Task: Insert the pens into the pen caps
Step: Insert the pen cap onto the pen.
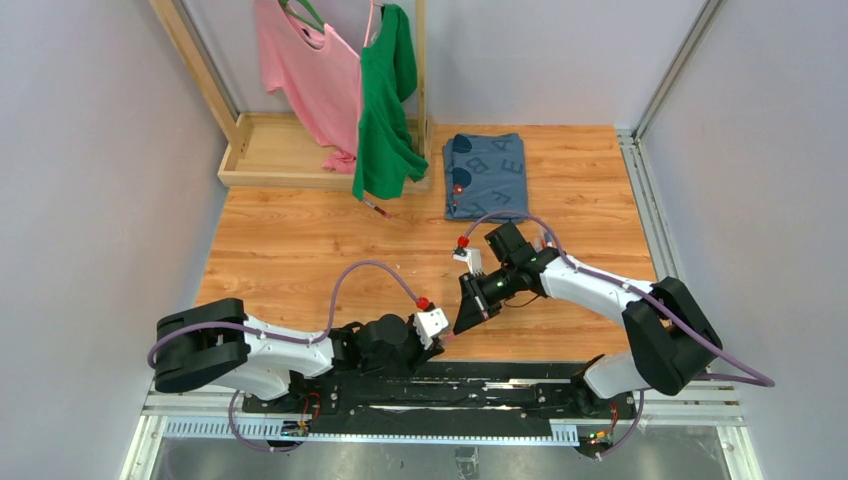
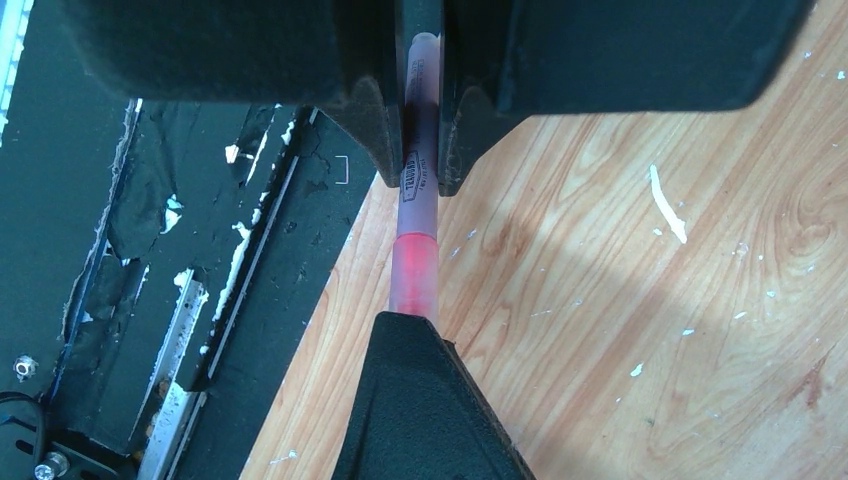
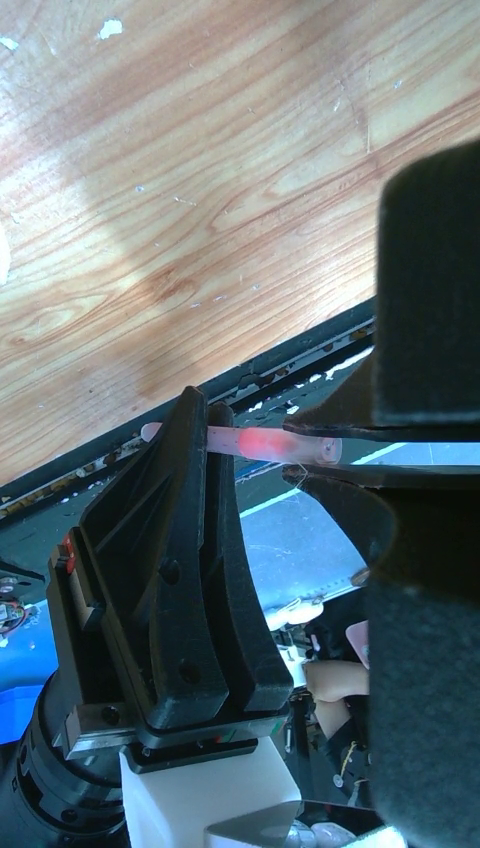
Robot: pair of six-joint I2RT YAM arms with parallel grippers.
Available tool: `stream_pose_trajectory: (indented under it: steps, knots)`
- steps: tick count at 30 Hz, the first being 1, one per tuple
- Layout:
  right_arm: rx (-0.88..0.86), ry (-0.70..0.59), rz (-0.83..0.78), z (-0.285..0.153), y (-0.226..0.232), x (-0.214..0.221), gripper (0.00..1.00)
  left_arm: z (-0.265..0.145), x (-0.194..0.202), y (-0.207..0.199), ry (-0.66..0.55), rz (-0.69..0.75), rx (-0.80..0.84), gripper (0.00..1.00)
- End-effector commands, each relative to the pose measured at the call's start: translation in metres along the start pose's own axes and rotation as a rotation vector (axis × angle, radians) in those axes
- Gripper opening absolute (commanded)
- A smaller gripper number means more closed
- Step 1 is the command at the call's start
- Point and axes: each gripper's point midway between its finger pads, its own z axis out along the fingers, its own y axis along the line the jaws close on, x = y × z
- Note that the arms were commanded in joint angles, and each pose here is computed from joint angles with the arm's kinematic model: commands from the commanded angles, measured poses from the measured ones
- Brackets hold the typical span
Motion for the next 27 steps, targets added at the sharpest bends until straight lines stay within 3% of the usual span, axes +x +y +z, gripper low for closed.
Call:
stream_pose_trajectory:
  steps: [1, 14, 17, 20, 23, 27]
  knots:
    - [-0.07, 0.149, 0.113, 0.011, 0.009, 0.044, 0.01, -0.048, -0.252, -0.003, -0.849, -0.124, -0.012, 0.0]
    - [-0.045, 0.157, 0.132, 0.018, 0.002, 0.049, 0.01, -0.042, -0.285, -0.013, -0.898, -0.091, 0.018, 0.0]
    - [-0.014, 0.131, 0.105, 0.012, 0.004, 0.041, 0.0, -0.037, -0.275, -0.015, -0.853, -0.076, 0.029, 0.0]
    - [0.046, 0.092, 0.073, -0.006, 0.005, 0.027, 0.01, -0.028, -0.24, -0.006, -0.758, -0.059, -0.012, 0.0]
    - [0.118, 0.017, 0.064, -0.033, 0.0, 0.009, 0.01, -0.023, -0.198, 0.01, -0.656, -0.052, -0.086, 0.15]
    - [0.278, -0.132, 0.085, -0.083, -0.017, -0.014, 0.01, -0.022, -0.141, 0.035, -0.506, -0.058, -0.204, 0.58]
